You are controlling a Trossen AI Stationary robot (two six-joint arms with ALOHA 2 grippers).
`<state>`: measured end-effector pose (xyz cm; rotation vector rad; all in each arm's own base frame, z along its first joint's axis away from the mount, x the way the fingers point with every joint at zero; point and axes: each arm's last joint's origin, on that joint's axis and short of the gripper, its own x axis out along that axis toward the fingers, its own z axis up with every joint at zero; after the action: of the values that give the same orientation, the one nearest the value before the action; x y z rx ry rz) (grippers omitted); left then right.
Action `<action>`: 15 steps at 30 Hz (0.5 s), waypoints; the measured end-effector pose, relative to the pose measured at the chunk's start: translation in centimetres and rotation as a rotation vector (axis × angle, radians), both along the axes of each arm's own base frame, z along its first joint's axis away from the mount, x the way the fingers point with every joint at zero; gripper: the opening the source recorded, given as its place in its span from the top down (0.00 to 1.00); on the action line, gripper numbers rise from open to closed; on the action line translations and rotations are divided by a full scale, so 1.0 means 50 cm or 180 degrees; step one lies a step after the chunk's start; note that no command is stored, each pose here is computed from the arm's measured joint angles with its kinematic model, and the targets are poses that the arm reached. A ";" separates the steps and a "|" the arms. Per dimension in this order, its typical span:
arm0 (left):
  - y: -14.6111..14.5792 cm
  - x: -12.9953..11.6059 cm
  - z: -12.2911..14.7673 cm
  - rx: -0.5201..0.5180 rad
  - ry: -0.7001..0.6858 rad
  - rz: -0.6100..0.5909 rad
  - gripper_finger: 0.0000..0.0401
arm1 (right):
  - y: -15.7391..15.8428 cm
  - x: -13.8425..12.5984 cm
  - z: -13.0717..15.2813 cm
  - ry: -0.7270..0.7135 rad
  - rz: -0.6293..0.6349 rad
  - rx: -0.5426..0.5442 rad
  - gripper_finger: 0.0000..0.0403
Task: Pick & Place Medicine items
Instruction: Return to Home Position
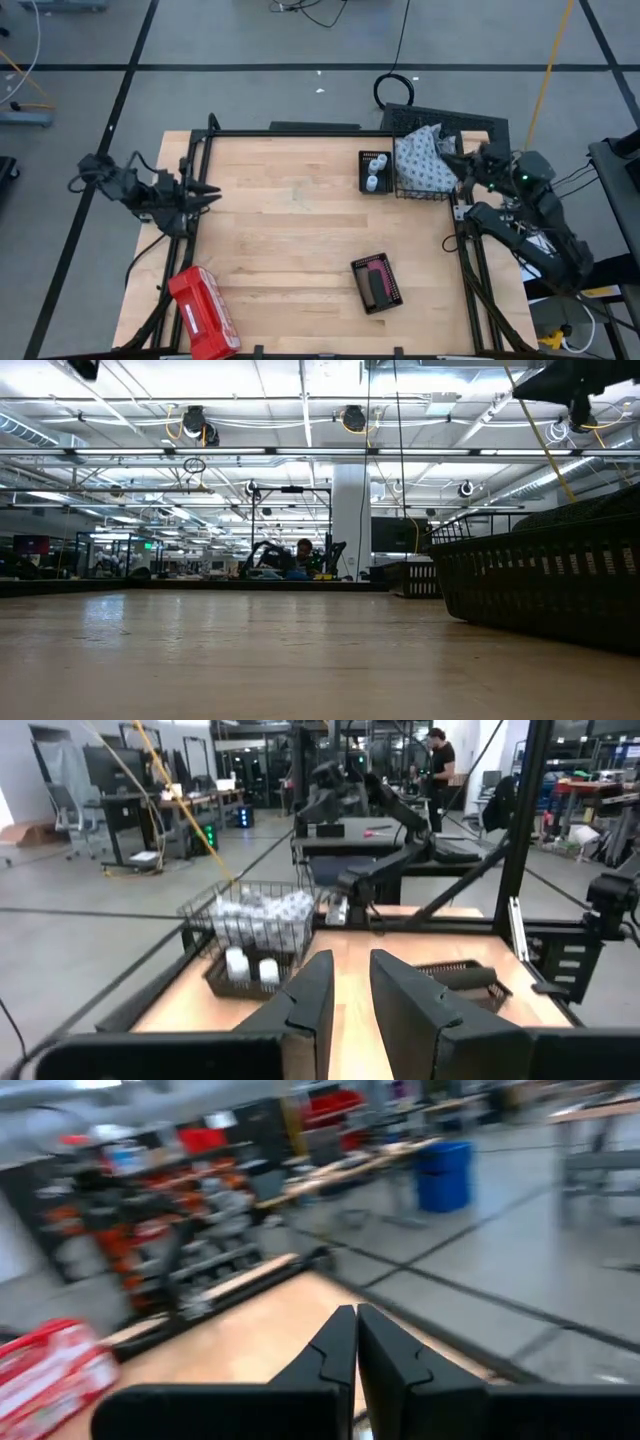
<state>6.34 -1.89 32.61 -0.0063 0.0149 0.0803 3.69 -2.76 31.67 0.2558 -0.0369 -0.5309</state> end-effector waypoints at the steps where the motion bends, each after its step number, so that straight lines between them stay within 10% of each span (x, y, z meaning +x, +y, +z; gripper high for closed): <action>1: 0.001 -0.002 -0.016 -0.0035 0.0001 0.0001 0.81 | -0.003 0.006 -0.010 -0.0041 0.0136 0.0009 0.99; 15: -0.018 0.029 -0.181 -0.0208 -0.0187 -0.0002 0.81 | -0.039 0.070 -0.115 -0.0730 0.1225 -0.0241 0.99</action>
<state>7.77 -2.77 23.54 -0.0741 -0.0411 0.0789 7.17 -4.72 25.91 0.2416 -0.2256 -0.1152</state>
